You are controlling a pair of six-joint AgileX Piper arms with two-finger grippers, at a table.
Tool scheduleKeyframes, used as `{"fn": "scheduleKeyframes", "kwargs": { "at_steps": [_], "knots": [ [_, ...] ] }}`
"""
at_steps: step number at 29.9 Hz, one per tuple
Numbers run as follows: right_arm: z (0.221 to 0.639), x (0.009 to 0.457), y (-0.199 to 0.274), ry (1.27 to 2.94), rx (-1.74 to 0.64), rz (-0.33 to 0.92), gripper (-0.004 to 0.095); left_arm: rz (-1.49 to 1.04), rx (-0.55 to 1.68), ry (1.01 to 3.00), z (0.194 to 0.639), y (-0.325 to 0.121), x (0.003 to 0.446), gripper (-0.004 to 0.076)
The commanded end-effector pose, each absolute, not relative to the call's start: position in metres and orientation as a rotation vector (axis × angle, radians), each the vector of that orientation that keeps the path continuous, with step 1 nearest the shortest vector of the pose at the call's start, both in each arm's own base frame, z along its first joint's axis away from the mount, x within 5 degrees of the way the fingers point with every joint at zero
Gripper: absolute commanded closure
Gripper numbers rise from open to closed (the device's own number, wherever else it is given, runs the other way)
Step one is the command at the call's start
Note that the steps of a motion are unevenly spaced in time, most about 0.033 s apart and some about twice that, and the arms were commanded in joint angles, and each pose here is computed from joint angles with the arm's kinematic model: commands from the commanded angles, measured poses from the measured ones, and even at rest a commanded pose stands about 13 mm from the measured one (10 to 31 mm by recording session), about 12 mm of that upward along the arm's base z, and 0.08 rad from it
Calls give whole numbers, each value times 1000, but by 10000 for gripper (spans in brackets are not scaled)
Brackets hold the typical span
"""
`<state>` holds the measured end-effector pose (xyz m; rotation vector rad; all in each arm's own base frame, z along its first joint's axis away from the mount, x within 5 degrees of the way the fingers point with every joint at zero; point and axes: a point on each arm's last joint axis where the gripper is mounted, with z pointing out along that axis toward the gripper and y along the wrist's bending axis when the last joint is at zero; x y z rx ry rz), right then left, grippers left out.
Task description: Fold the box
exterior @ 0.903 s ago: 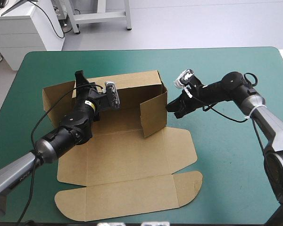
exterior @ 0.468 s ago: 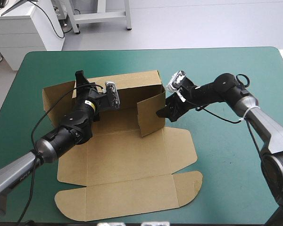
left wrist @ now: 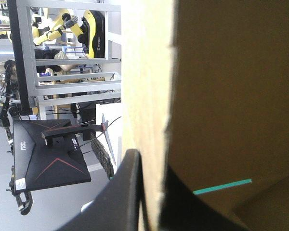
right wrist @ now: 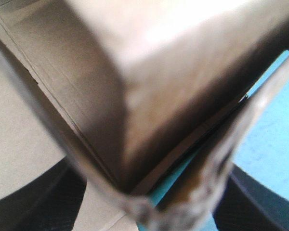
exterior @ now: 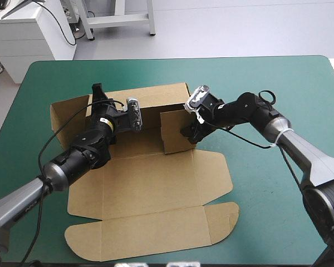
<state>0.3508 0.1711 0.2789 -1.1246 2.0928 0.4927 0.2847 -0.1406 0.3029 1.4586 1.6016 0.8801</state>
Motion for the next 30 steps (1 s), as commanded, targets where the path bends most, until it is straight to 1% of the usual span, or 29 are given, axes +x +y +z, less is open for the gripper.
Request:
{"fn": "scheduleKeyframes", "kwargs": {
  "at_steps": [1, 6, 8, 10, 11, 14, 16, 17, 22, 24, 26, 28, 30],
  "knots": [
    [310, 348, 169, 2008, -1040, 483, 266, 763, 1442, 1666, 293, -143, 278, 731],
    [311, 348, 172, 1996, -1034, 477, 266, 751, 1473, 1677, 283, -142, 274, 731],
    [312, 347, 177, 1983, -1035, 471, 284, 739, 1471, 1677, 283, -143, 274, 731],
    [312, 345, 182, 1968, -1049, 463, 361, 732, 1470, 1669, 284, -144, 274, 731],
    [312, 344, 184, 1963, -1051, 463, 420, 730, 1471, 1667, 284, -144, 274, 731],
    [312, 341, 190, 1950, -1067, 459, 648, 726, 1471, 1663, 284, -144, 274, 731],
    [312, 340, 192, 1948, -1071, 461, 839, 730, 1471, 1667, 284, -144, 274, 731],
    [312, 340, 192, 1948, -1071, 461, 911, 734, 1470, 1670, 284, -143, 274, 731],
    [312, 340, 192, 1950, -1080, 469, 927, 720, 1464, 1667, 285, -144, 273, 727],
    [313, 341, 192, 1949, -1065, 464, 927, 699, 1457, 1646, 288, -145, 272, 692],
    [314, 343, 191, 1960, -994, 464, 924, 673, 1449, 1611, 294, -146, 270, 629],
    [316, 347, 189, 1976, -902, 458, 922, 652, 1442, 1579, 299, -148, 268, 537],
    [317, 350, 188, 1978, -863, 441, 922, 645, 1429, 1554, 305, -147, 265, 407]
  ]
}}
